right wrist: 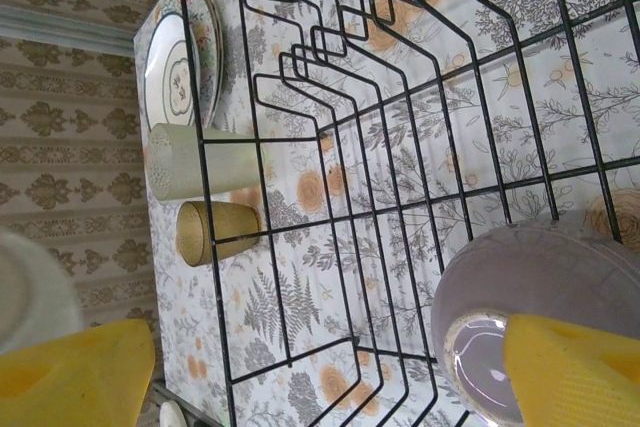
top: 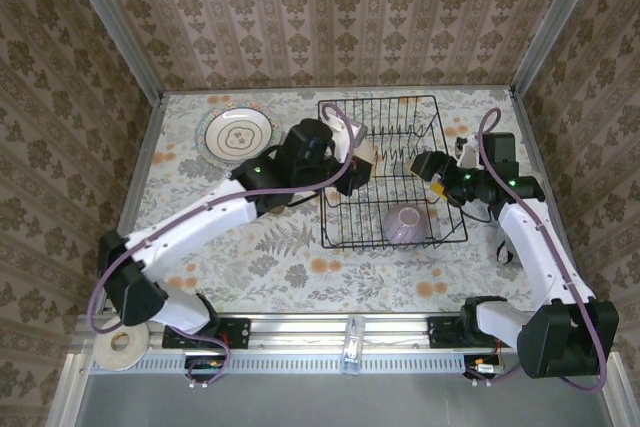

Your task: Unload the mixed dishes from the dish rack

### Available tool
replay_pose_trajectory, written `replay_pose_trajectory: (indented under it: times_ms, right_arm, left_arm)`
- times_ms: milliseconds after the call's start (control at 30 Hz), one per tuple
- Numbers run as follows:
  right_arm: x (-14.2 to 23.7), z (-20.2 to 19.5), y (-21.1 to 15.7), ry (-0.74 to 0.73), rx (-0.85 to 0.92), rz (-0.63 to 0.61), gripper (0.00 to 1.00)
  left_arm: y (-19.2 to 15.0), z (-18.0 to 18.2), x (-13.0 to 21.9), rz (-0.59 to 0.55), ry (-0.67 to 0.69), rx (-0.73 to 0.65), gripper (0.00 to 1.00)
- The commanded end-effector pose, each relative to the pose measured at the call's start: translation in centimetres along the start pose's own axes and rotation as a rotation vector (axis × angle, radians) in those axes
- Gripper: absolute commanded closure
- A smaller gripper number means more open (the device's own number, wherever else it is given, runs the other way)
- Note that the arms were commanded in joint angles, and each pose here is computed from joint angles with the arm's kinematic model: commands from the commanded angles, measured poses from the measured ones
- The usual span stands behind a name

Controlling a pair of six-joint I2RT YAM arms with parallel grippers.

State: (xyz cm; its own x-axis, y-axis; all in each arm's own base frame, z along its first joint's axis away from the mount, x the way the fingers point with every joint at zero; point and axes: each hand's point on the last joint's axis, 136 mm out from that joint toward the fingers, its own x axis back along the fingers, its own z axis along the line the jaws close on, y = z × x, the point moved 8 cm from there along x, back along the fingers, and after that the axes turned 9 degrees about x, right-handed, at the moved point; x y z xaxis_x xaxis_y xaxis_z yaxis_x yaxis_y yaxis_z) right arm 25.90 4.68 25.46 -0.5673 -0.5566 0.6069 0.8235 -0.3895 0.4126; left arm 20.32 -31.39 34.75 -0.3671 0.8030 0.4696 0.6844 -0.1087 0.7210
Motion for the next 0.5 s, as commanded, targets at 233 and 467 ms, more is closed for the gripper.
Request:
replay_pose_trajectory:
  times_ms: [233,467]
  right_arm:
    - [-0.1,-0.7,-1.3,-0.024,0.005,0.029,0.07]
    - [-0.6,-0.9,-1.4,-0.018,-0.001,0.040,0.07]
  left_arm:
    - [-0.6,5.8,12.3,-0.045,0.447,0.063,1.00]
    - [-2.9,13.1,17.0,0.016,0.658,0.318,1.00]
